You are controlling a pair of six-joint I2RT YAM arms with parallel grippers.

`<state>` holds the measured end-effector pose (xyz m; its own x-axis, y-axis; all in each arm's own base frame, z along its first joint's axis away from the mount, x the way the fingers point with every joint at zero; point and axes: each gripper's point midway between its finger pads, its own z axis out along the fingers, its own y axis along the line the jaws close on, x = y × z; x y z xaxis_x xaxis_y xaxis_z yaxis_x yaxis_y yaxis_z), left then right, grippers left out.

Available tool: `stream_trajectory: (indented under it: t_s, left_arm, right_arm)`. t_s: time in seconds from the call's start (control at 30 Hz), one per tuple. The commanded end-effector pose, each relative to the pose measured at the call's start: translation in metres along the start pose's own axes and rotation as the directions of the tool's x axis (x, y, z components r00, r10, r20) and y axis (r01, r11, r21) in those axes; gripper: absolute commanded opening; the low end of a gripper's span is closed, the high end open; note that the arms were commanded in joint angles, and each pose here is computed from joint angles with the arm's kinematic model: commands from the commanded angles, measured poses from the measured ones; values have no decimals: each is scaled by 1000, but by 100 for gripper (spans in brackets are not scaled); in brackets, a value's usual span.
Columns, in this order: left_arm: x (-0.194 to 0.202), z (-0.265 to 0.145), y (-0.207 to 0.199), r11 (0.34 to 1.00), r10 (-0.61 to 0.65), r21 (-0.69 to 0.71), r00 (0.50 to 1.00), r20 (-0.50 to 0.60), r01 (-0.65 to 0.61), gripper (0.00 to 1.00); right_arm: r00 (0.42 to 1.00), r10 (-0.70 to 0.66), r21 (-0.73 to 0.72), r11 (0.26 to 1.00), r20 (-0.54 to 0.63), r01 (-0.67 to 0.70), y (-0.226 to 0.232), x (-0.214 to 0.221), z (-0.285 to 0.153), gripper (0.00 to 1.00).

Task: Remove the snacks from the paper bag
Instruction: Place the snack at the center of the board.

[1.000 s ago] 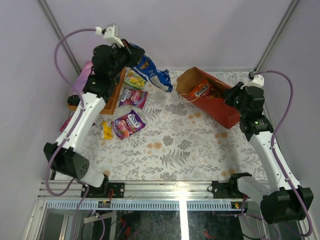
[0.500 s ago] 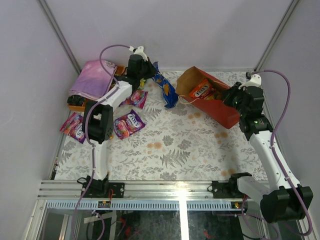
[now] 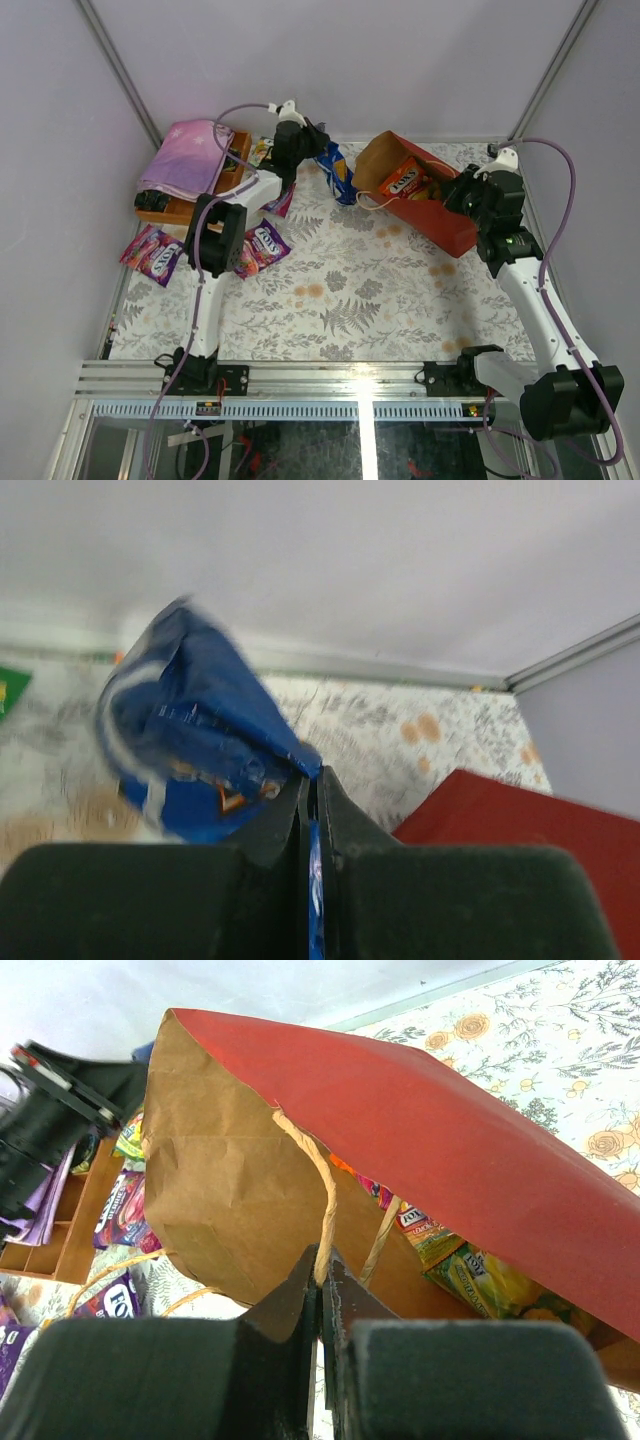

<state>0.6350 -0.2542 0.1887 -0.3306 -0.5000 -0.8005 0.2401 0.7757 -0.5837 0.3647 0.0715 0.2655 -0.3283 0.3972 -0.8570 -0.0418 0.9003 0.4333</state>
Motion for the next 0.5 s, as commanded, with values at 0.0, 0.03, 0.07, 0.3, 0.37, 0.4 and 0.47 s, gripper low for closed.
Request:
stream_trajectory:
  t_s: [0.0,0.03,0.07,0.3,0.37,0.4,0.47]
  left_arm:
    - [0,-13,20,993,-62,-95,989,132,75,0]
    - [3,-20,30,987,-82,-124,987,138,99,0]
    - [6,-26,36,982,-97,-145,985,140,117,0]
    - [55,-55,45,975,-167,-157,985,-33,160,32]
    - [71,-59,43,974,-174,-166,980,-99,156,47]
    - [77,-63,45,971,-174,-185,977,-121,150,53]
    - [85,-74,46,968,-159,-217,977,-144,125,62]
  right_arm:
    - [999,-19,-52,998,44,21,12,-15,-5,0]
    - [999,-19,-57,998,43,21,13,-15,-5,0]
    - [999,-17,-62,998,42,19,14,-14,-5,0]
    - [1000,1,-105,995,30,2,21,-11,-3,0]
    - [1000,1,-106,994,28,2,21,-10,-4,0]
    - [1000,0,-106,994,31,3,21,-11,-5,0]
    - [999,-2,-109,994,32,5,22,-12,-6,0]
